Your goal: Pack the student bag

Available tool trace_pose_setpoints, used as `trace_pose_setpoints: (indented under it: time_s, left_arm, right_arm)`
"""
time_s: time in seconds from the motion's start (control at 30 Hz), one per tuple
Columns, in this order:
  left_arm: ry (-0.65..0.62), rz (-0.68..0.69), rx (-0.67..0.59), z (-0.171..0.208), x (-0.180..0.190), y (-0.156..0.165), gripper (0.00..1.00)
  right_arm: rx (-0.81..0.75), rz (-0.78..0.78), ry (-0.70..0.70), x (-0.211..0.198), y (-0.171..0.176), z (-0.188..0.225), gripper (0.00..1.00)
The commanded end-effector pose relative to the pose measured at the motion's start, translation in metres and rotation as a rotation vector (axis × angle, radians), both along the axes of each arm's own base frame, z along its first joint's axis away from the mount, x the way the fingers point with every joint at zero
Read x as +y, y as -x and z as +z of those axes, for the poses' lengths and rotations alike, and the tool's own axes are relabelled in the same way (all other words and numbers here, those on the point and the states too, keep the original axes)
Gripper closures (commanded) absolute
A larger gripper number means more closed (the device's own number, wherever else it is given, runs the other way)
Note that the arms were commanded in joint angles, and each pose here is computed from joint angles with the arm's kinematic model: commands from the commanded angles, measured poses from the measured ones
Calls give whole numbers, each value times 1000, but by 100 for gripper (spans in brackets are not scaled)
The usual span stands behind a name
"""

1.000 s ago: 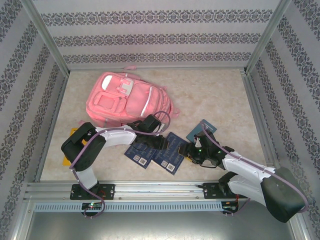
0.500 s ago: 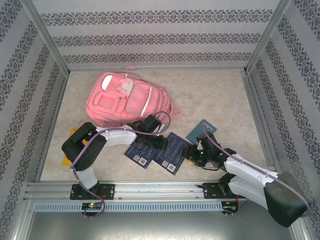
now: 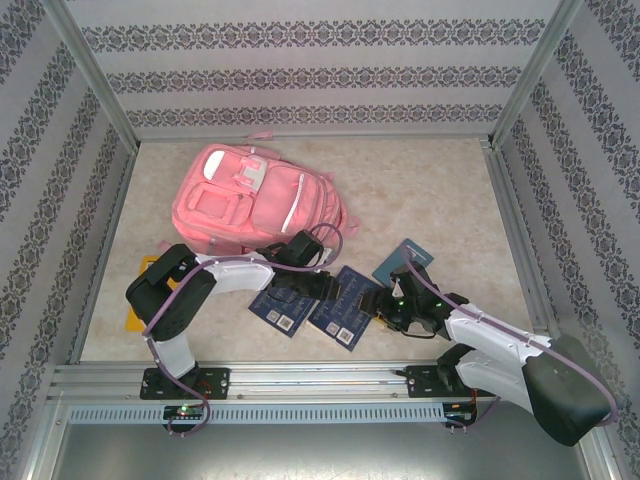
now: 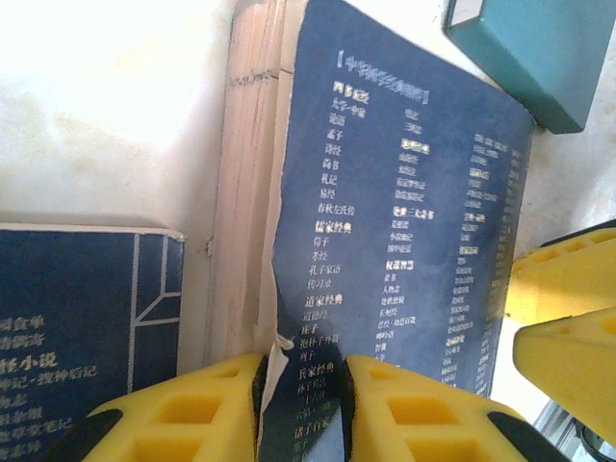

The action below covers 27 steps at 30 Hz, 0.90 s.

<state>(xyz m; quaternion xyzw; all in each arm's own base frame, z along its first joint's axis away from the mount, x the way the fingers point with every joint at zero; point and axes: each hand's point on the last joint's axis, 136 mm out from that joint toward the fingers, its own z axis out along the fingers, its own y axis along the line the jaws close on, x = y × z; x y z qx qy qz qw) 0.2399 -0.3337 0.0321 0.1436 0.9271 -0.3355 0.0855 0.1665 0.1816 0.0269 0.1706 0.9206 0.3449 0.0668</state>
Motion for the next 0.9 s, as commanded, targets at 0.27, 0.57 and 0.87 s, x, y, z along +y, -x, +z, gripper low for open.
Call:
trace_pose_setpoints:
  time_s: [0.27, 0.57, 0.87]
  left_arm:
    - [22, -35, 109, -28, -15, 29, 74]
    - [10, -37, 109, -28, -12, 31, 74]
    - [49, -41, 143, -30, -15, 36, 74]
  right_arm:
    - [-98, -91, -161, 9, -17, 31, 47]
    - [-157, -147, -273, 6, -16, 53, 45]
    - [-232, -146, -309, 13, -30, 73, 45]
